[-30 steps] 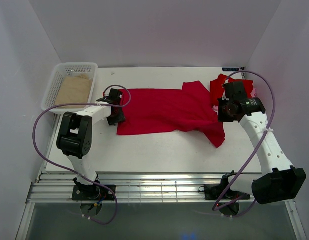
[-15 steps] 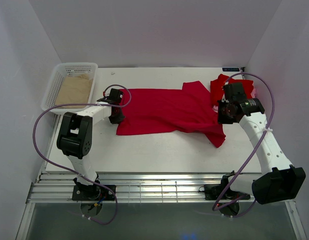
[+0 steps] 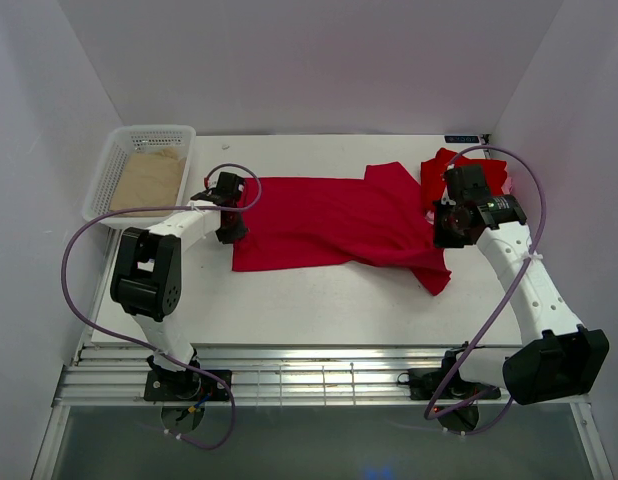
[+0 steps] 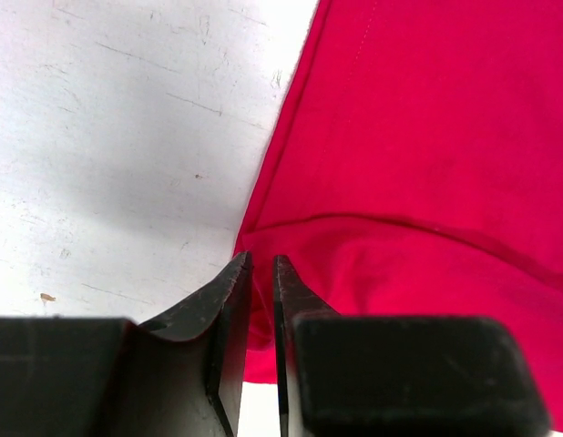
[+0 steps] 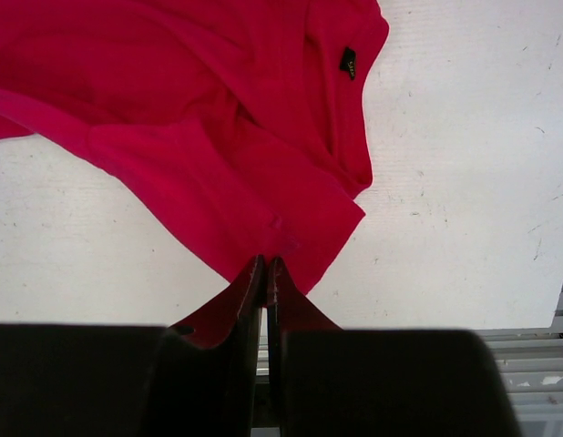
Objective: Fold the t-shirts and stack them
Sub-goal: Flatten out the tshirt
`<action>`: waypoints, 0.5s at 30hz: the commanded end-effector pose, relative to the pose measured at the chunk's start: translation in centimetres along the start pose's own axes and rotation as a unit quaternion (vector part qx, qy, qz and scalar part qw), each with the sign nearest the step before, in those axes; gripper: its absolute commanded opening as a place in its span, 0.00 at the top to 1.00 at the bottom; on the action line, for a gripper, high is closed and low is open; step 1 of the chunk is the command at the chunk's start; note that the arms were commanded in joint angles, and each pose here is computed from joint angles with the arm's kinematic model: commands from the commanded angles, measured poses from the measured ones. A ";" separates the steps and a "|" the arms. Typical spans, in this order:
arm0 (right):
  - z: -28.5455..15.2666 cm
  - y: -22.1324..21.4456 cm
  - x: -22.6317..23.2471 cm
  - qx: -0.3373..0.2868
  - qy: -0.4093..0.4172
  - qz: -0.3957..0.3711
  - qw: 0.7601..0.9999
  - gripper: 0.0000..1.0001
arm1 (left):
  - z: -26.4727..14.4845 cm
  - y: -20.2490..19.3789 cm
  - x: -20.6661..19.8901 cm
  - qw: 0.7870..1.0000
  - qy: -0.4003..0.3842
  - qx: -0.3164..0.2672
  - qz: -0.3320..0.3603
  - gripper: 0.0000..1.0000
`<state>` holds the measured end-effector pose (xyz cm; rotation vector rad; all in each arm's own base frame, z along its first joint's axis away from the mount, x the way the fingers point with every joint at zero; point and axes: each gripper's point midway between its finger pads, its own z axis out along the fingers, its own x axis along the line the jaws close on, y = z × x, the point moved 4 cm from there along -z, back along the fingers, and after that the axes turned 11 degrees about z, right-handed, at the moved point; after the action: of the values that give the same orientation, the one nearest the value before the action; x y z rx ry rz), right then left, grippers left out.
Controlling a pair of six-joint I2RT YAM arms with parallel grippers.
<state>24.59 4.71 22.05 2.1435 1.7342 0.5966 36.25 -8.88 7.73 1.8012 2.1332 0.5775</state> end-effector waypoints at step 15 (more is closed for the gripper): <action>-1.3 0.8 0.5 -0.020 0.013 0.001 1.000 0.92 | -0.6 0.2 0.1 1.000 -0.003 -0.004 -0.009 0.66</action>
<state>24.53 4.72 22.03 2.1452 1.7369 0.5934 36.17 -8.89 7.68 1.7999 2.1383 0.5734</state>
